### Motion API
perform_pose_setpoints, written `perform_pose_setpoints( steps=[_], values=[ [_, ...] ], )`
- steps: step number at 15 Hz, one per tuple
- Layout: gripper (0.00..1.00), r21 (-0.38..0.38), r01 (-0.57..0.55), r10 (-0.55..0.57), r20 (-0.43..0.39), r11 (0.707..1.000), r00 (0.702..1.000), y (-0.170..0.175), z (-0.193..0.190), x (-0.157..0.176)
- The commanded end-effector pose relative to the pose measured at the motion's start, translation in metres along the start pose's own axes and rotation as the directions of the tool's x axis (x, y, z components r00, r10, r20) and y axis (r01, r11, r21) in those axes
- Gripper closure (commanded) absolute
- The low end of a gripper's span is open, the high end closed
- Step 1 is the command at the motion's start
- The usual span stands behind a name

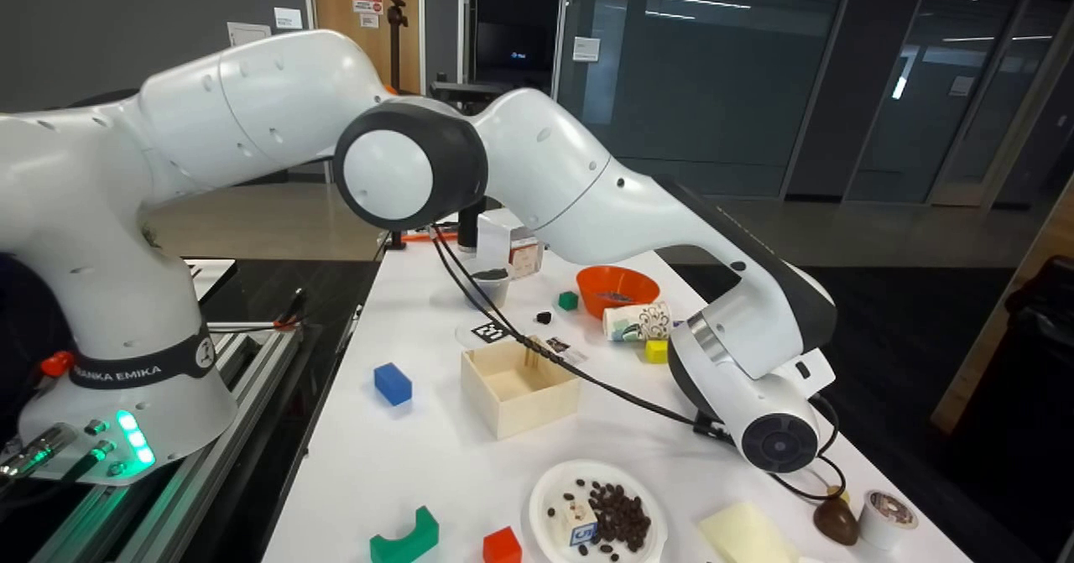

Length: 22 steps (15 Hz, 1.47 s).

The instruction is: Put the right yellow block upright

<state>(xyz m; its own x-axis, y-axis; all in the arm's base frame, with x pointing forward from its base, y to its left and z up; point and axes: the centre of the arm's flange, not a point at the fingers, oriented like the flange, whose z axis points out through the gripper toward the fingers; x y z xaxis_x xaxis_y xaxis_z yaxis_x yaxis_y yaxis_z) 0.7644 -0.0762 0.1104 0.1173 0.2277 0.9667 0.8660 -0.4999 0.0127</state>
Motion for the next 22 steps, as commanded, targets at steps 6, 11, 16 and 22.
perform_pose_setpoints(
  steps=[6, 11, 16, 22],
  values=[
    [0.58, -0.022, -0.021, 0.022, 0.063, 1.000, 0.998, 0.013, 0.007, -0.049],
    [0.13, -0.029, -0.021, 0.023, 0.076, 0.999, 0.997, 0.015, 0.007, -0.049],
    [0.00, -0.025, -0.015, 0.016, 0.069, 1.000, 0.997, 0.014, 0.007, -0.044],
    [0.00, -0.017, -0.018, 0.018, 0.029, 1.000, 0.999, 0.002, 0.001, -0.017]
  ],
)
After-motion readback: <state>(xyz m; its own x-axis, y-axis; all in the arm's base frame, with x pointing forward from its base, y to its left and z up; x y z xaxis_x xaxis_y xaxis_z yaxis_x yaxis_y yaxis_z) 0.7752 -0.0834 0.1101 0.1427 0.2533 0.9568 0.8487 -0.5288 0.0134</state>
